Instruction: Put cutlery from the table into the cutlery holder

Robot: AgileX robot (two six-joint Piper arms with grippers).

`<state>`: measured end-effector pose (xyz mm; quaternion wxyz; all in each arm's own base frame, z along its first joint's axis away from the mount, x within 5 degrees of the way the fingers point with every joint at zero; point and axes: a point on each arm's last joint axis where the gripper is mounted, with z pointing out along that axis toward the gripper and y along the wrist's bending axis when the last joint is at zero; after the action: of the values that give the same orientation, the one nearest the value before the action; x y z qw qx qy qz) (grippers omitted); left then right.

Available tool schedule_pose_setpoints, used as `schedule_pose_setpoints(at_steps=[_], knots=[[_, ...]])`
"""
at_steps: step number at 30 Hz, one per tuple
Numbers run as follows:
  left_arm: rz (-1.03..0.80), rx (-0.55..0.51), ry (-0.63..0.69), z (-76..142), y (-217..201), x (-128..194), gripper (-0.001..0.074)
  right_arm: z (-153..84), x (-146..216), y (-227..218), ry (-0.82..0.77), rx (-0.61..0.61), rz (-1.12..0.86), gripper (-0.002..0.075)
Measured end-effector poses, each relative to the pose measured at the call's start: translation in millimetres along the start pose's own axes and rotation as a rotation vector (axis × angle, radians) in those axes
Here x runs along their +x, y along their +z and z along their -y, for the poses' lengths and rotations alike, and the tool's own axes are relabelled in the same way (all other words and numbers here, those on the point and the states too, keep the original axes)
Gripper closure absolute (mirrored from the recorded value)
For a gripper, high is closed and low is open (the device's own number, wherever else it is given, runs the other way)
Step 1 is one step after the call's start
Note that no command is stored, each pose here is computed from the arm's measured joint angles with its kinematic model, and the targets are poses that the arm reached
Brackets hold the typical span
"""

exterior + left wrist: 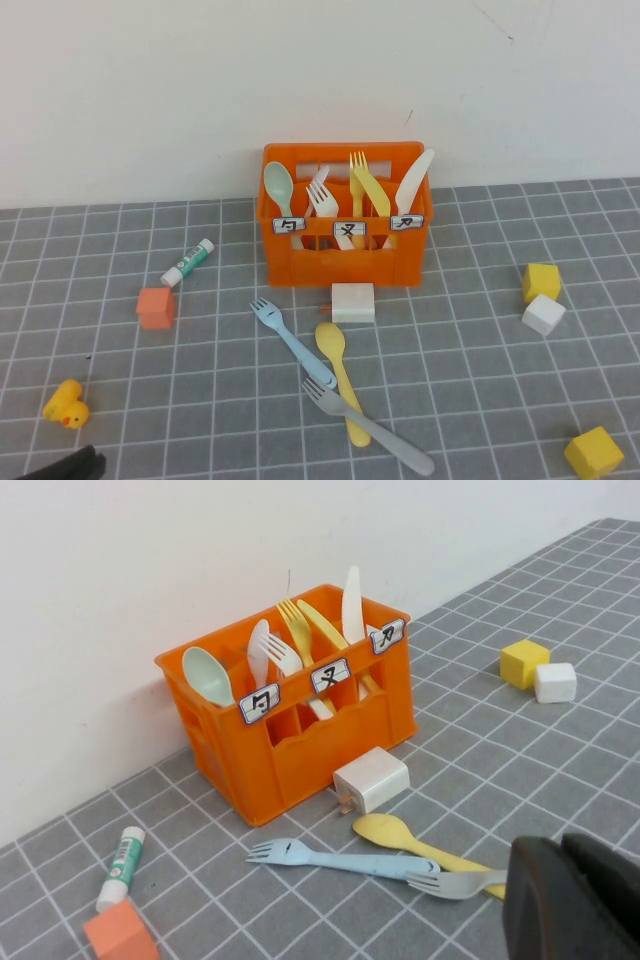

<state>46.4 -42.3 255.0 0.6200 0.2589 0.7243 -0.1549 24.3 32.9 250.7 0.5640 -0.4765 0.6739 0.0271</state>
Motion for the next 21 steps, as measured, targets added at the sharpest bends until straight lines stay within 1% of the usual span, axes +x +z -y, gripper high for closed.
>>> schedule_pose_setpoints(at_steps=[7, 9, 13, 14, 16, 18, 21], knots=[[-0.009, 0.01, 0.0, 1, 0, 1, 0.0735, 0, 0, 0, 0.0, -0.002, -0.001, 0.0727], [0.009, -0.012, 0.0, -1, 0, 1, 0.0735, 0, 0, 0, 0.0, -0.002, -0.001, 0.0727], [0.096, -0.15, 0.006, -10, -3, 7, 0.0735, 0, 0, 0, 0.0, -0.002, -0.001, 0.0727], [0.095, -0.185, 0.021, -13, -4, 9, 0.0735, 0, 0, 0, 0.0, -0.002, -0.001, 0.0727], [0.094, -0.253, -0.005, -18, -4, 18, 0.0735, 0, 0, 0, 0.0, -0.002, -0.001, 0.0727], [0.088, -0.298, -0.064, -22, -1, 31, 0.0735, 0, 0, 0, 0.0, -0.002, -0.001, 0.0727], [0.062, -0.328, -0.078, -24, 6, 53, 0.0735, 0, 0, 0, 0.0, -0.002, -0.001, 0.0727]])
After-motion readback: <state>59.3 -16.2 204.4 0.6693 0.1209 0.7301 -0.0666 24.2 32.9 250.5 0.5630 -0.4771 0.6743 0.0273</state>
